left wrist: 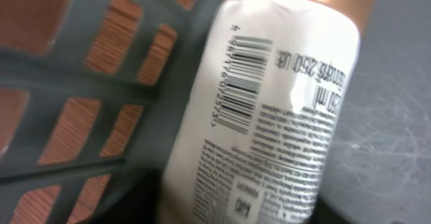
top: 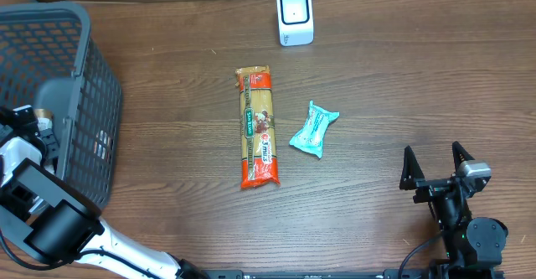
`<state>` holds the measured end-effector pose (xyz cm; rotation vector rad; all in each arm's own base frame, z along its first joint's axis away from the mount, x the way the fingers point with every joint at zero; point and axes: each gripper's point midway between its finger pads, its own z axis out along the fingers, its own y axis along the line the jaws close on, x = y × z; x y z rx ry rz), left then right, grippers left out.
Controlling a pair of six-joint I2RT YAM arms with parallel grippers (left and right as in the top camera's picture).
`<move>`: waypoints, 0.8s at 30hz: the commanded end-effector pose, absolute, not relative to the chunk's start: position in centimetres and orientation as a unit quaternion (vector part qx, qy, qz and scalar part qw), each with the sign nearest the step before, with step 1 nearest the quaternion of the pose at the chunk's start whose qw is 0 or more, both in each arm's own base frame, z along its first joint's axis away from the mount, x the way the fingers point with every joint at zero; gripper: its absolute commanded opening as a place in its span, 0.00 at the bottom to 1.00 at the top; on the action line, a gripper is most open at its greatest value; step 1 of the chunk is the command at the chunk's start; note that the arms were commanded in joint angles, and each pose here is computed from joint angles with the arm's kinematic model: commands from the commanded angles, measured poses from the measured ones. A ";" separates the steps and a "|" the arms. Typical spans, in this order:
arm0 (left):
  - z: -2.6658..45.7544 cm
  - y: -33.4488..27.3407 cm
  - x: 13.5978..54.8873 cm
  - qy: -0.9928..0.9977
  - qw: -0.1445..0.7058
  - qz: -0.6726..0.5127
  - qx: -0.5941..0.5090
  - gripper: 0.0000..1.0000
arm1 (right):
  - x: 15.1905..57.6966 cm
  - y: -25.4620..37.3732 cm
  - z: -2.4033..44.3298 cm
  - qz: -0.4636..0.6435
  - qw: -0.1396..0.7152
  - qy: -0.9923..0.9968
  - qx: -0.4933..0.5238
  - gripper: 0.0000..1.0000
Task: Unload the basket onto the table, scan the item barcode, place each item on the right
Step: 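Grasp the white tube in the basket with the left gripper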
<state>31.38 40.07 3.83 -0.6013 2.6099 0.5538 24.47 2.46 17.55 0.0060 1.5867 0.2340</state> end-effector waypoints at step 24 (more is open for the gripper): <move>43.9 26.1 39.3 0.770 0.562 0.195 -0.229 0.04 | 24.5 2.6 17.3 0.106 0.696 0.710 0.000 1.00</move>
